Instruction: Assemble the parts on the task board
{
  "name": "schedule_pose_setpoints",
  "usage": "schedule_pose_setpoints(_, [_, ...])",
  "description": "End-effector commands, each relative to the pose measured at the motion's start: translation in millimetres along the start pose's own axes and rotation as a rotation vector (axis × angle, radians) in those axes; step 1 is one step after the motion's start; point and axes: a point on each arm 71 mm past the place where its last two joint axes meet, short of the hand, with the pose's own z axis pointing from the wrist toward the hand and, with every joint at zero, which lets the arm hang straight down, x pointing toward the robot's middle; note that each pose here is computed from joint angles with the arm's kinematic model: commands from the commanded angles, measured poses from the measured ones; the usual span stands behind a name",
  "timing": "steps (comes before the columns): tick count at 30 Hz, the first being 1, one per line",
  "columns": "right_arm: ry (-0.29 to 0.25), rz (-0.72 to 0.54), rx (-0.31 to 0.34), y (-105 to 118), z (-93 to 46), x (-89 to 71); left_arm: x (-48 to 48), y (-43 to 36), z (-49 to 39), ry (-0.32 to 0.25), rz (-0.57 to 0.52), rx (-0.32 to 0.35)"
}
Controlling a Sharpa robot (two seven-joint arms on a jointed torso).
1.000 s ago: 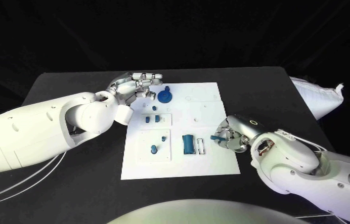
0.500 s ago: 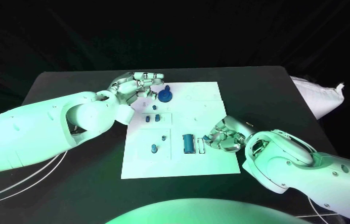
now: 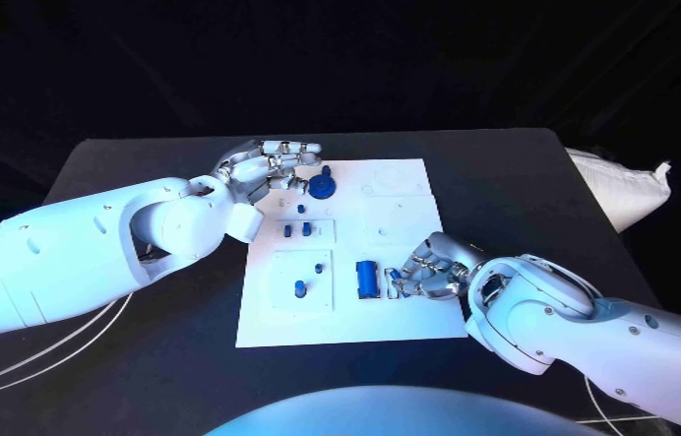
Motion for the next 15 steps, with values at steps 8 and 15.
schedule_pose_setpoints(8, [0.031, -0.037, -0.001, 1.7, 2.1, 4.7, 4.9, -0.2, 0.3, 0.039, 0.012, 0.002])
schedule_pose_setpoints(15, [0.032, -0.044, -0.004, 2.3, 2.5, 5.2, 5.1, -0.2, 0.1, 0.043, 0.014, 0.0])
